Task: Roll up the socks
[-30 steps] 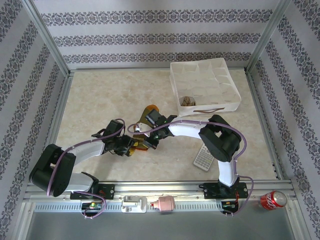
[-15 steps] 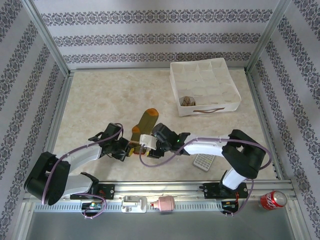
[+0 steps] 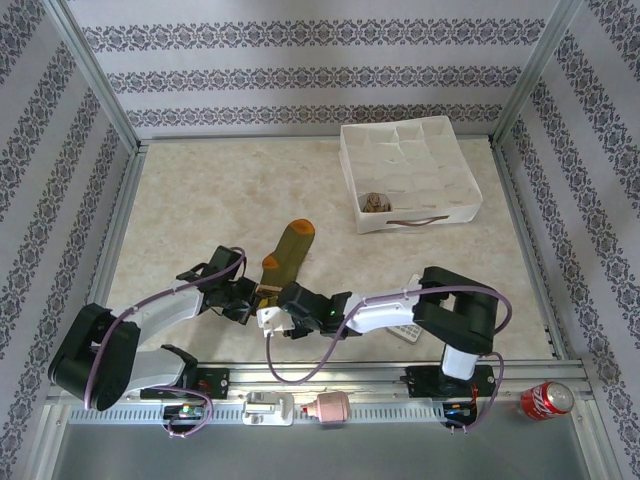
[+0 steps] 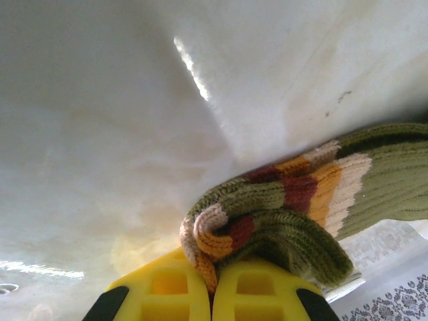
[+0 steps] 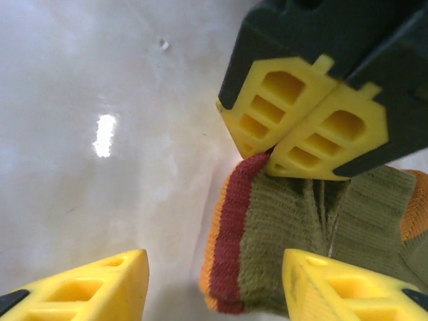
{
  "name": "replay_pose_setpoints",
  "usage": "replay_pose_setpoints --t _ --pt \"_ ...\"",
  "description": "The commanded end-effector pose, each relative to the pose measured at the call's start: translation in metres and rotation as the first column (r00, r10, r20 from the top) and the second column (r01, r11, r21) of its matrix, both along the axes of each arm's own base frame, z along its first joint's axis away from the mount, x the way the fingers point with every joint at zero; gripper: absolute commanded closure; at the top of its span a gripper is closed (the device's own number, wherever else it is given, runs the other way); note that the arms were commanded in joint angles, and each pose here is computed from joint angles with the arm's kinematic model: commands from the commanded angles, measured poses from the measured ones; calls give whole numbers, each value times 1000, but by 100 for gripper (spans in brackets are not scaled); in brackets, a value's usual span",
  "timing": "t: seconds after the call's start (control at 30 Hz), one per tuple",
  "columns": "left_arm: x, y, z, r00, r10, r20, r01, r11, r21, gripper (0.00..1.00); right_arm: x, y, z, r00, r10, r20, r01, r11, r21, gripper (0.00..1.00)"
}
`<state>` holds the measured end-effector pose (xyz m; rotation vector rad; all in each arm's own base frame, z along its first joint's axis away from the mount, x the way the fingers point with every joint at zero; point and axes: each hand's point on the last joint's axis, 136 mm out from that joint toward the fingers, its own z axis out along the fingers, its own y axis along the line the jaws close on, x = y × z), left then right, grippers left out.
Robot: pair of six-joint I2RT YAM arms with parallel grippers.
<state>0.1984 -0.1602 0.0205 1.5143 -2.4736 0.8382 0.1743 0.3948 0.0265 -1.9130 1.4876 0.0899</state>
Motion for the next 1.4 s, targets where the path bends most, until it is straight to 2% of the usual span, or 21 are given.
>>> replay_pose_setpoints --t 0.0,0.1,0.27,0.33,0.37,0.47,0.5,0.57,0.6,0.73,1.0,1.2,1.37 --pt "-28 19 -18 991 10 -136 2 996 87 100 17 6 -5 997 -38 67 40 999 -21 53" --pt "-25 16 -16 992 -14 -128 24 997 69 100 23 3 -15 996 -74 51 76 996 -37 65" --pt "-20 17 -8 994 -26 -106 33 998 57 100 22 -8 -25 992 -126 -13 125 990 -64 96" --pt "-16 17 -1 996 -26 -84 30 998 49 100 15 -11 -25 988 -136 -74 132 990 -54 100" --pt "-15 18 1 997 -21 -74 24 999 43 94 10 -11 -25 984 -134 -116 129 990 -48 100" --pt "-9 18 11 999 12 -38 -11 1000 8 64 -6 -12 -20 946 -140 -293 142 990 -13 100" --pt "-7 18 13 999 28 -33 -28 1000 -5 57 -8 -12 -19 932 -144 -332 150 989 -5 100" --pt "-4 19 18 998 62 -22 -63 998 -32 45 -14 -12 -17 887 -150 -438 171 985 8 100" --pt "-3 19 19 997 74 -18 -75 997 -37 42 -16 -12 -17 864 -151 -481 179 984 13 100" --pt "0 24 28 995 102 6 -102 994 -38 37 -18 -12 -17 759 -163 -630 219 976 10 100" --pt "0 23 37 996 85 36 -83 995 -51 38 -14 -9 -6 535 -164 -829 291 957 -2 100" --pt "-1 18 41 997 48 67 -44 997 -61 41 -1 -8 -6 284 -182 -942 372 926 -66 100" --pt "4 13 41 993 51 108 -43 997 -69 40 5 -13 -10 146 -186 -972 402 909 -113 100"
